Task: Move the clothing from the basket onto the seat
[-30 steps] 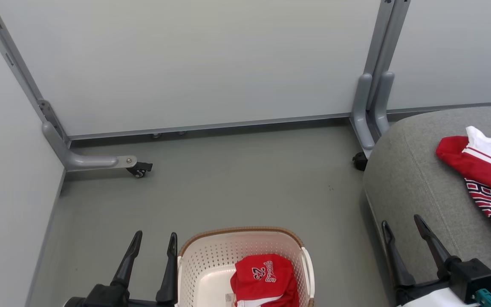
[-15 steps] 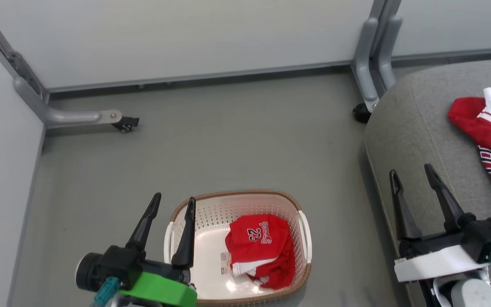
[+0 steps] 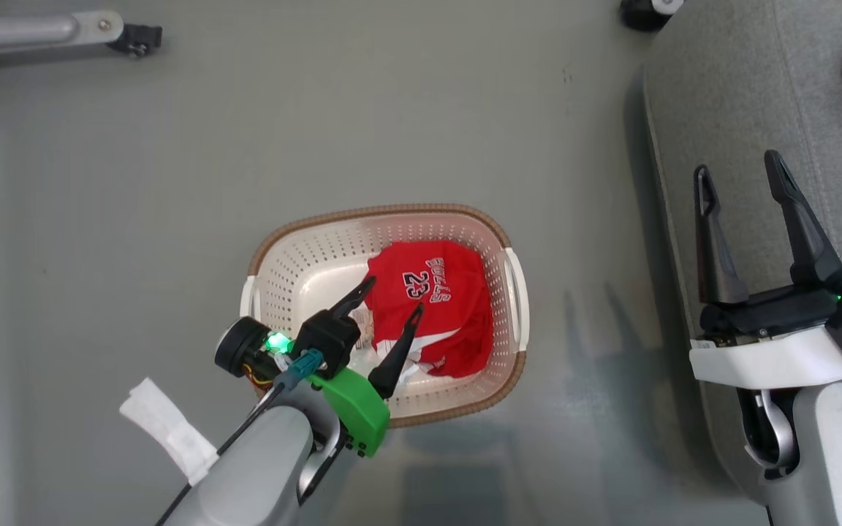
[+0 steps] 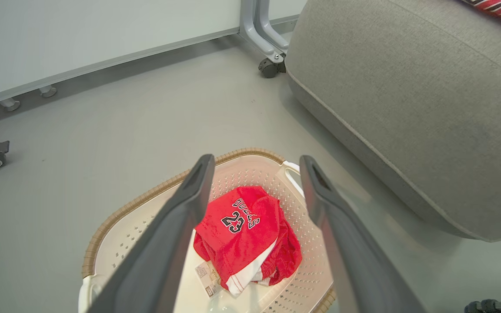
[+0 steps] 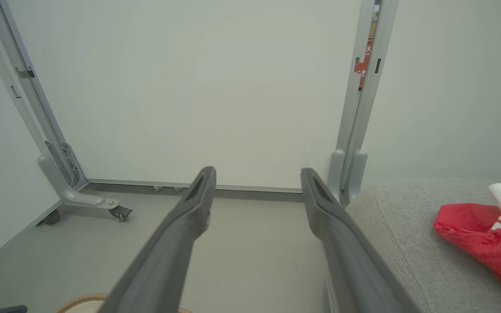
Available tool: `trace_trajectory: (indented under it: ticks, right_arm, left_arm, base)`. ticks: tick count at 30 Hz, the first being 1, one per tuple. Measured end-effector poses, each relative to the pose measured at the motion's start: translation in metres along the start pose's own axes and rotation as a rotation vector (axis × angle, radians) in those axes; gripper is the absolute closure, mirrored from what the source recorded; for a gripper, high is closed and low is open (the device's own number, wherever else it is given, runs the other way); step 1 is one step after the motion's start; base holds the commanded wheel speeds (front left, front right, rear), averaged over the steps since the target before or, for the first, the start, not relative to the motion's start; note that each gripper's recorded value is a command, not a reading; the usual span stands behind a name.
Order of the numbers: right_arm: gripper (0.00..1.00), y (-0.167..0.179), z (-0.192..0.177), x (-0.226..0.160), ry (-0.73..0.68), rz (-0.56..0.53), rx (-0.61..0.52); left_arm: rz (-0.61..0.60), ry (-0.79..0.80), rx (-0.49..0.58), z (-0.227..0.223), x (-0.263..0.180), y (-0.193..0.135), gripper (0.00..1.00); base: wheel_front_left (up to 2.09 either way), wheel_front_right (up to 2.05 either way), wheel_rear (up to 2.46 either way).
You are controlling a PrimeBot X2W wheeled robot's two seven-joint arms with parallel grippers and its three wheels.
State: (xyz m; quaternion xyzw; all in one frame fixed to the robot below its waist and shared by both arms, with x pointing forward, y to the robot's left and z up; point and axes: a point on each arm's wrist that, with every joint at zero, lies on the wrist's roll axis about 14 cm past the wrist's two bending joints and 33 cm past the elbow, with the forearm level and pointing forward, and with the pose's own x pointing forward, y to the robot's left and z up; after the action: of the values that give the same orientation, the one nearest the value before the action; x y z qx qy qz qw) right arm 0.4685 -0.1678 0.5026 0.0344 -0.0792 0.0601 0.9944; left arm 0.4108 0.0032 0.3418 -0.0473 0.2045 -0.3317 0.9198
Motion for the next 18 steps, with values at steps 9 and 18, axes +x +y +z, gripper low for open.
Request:
trace_trajectory:
  ticks: [9, 18]
  right_arm:
    - [0.0, -0.007, -0.054, 0.019, 0.086, 0.003, -0.013]
    - [0.0, -0.022, -0.1, 0.02, 0.168, -0.027, -0.033]
  left_arm:
    - [-0.07, 0.322, -0.071, -0.093, 0.039, 0.015, 0.0]
    - [-0.112, 0.537, -0.116, -0.162, 0.058, 0.029, 0.0]
  base:
    - [0.0, 0.0, 0.0]
    - [0.0, 0.0, 0.0]
